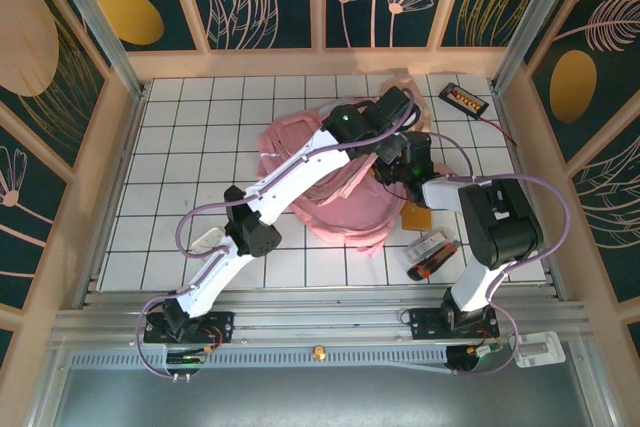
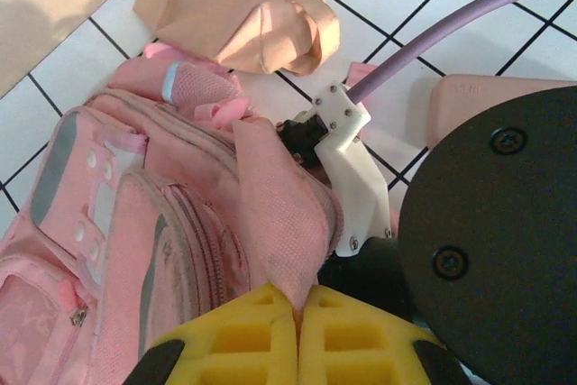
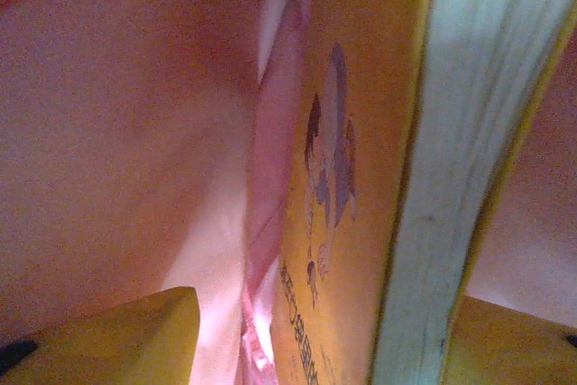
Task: Pack books, pencil case, and school supplies into a backpack
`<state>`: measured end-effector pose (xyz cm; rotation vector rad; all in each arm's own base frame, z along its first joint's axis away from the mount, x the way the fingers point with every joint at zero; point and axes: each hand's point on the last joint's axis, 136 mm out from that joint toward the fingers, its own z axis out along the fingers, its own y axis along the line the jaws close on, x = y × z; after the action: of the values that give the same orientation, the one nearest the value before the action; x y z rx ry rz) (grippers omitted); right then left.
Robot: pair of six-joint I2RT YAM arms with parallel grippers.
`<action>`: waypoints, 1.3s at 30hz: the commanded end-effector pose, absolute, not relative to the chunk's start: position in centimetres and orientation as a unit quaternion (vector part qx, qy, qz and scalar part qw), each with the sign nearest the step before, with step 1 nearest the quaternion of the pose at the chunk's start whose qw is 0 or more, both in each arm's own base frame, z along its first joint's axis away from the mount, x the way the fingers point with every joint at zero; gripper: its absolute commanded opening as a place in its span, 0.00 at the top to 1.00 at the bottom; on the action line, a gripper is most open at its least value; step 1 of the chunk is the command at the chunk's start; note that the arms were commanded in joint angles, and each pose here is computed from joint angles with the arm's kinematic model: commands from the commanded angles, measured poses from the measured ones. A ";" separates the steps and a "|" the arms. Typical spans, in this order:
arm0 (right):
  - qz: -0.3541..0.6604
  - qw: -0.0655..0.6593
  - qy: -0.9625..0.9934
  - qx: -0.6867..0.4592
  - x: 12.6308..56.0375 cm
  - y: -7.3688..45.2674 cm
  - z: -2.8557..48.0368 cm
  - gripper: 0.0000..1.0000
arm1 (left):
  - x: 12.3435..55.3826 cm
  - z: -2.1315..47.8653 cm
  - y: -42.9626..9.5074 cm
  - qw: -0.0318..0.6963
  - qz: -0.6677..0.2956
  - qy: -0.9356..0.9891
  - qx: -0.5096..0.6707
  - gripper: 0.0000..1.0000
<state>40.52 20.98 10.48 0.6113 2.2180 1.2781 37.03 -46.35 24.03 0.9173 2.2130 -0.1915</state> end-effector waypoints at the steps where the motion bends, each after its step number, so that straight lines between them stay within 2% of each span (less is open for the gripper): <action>1: 0.450 0.279 0.827 0.190 40.0 21.1 13.5 0.34 | 37.0 27.4 -47.6 0.404 -0.109 0.844 0.336 1.00; 5: 0.435 0.292 0.832 0.181 38.3 20.0 15.3 0.28 | 37.9 27.0 -46.9 0.404 -0.099 0.852 0.317 1.00; 11: 0.446 0.309 0.821 0.178 35.4 18.4 18.1 0.25 | 38.4 25.9 -46.4 0.397 -0.087 0.861 0.306 1.00; 20: 0.400 0.315 0.832 0.219 30.4 12.5 18.0 0.21 | 38.2 24.6 -47.4 0.381 -0.107 0.867 0.303 0.99; 21: 0.388 0.320 0.834 0.225 29.7 11.6 18.0 0.21 | 38.2 24.6 -47.4 0.380 -0.110 0.867 0.302 0.82; 22: 0.375 0.325 0.837 0.231 29.0 10.6 17.9 0.20 | 38.0 24.4 -47.6 0.376 -0.114 0.868 0.304 0.62; 24: 0.349 0.334 0.841 0.242 27.7 8.9 17.8 0.19 | 37.6 24.7 -47.7 0.371 -0.126 0.868 0.306 0.32; 27: 0.325 0.344 0.847 0.244 26.2 7.6 18.0 0.18 | 37.0 25.6 -47.9 0.367 -0.147 0.866 0.305 0.02; 30: 0.330 0.322 0.857 0.231 25.0 8.1 17.4 0.15 | 36.7 26.6 -47.1 0.369 -0.146 0.871 0.290 0.01; 34: 0.347 0.286 0.864 0.225 23.7 9.8 15.3 0.12 | 38.3 27.0 -42.4 0.388 -0.056 0.895 0.214 0.01; 39: 0.374 0.259 0.861 0.226 22.9 12.2 13.0 0.12 | 40.8 22.8 -36.3 0.338 0.049 0.926 0.159 0.01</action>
<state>23.23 11.17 13.57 0.5907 2.3381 0.9568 39.43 -42.29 23.21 0.5610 2.3415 -0.0820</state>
